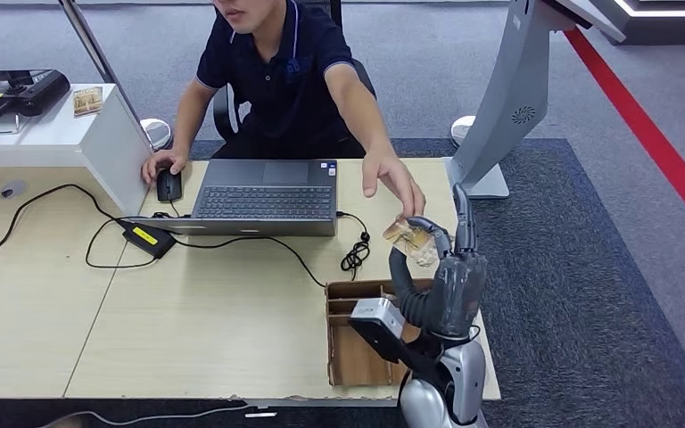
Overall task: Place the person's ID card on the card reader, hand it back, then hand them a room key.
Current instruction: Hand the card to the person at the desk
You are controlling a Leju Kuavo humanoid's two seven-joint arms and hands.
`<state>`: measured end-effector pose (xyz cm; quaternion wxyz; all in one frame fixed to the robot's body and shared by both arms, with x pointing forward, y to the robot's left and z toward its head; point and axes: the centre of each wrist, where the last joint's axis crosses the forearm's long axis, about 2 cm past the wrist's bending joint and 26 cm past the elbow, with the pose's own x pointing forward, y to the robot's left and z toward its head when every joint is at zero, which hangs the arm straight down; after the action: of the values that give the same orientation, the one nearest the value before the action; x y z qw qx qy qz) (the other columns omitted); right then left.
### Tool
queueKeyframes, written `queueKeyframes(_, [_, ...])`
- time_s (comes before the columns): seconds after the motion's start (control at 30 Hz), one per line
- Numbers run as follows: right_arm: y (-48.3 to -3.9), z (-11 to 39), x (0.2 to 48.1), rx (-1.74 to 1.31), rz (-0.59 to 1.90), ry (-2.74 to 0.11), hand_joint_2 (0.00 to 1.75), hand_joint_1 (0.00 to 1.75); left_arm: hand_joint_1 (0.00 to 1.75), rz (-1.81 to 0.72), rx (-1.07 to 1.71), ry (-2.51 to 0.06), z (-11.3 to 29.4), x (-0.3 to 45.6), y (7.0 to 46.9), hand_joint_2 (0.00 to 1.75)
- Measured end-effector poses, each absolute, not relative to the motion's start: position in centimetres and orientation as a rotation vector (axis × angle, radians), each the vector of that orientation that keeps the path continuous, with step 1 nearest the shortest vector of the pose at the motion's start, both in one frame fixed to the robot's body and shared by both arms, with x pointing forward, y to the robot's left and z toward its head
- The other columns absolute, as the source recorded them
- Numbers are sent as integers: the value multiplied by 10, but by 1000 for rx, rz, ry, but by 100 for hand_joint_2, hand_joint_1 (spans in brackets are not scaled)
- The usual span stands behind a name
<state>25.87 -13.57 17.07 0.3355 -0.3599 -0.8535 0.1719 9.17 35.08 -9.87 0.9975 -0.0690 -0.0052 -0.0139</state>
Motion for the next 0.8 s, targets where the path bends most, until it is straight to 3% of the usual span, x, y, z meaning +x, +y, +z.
queueKeyframes(0.8, [-121,171,252,-914,473,-2088,175,0,0,-26,-138,-10,-99,91,351,0])
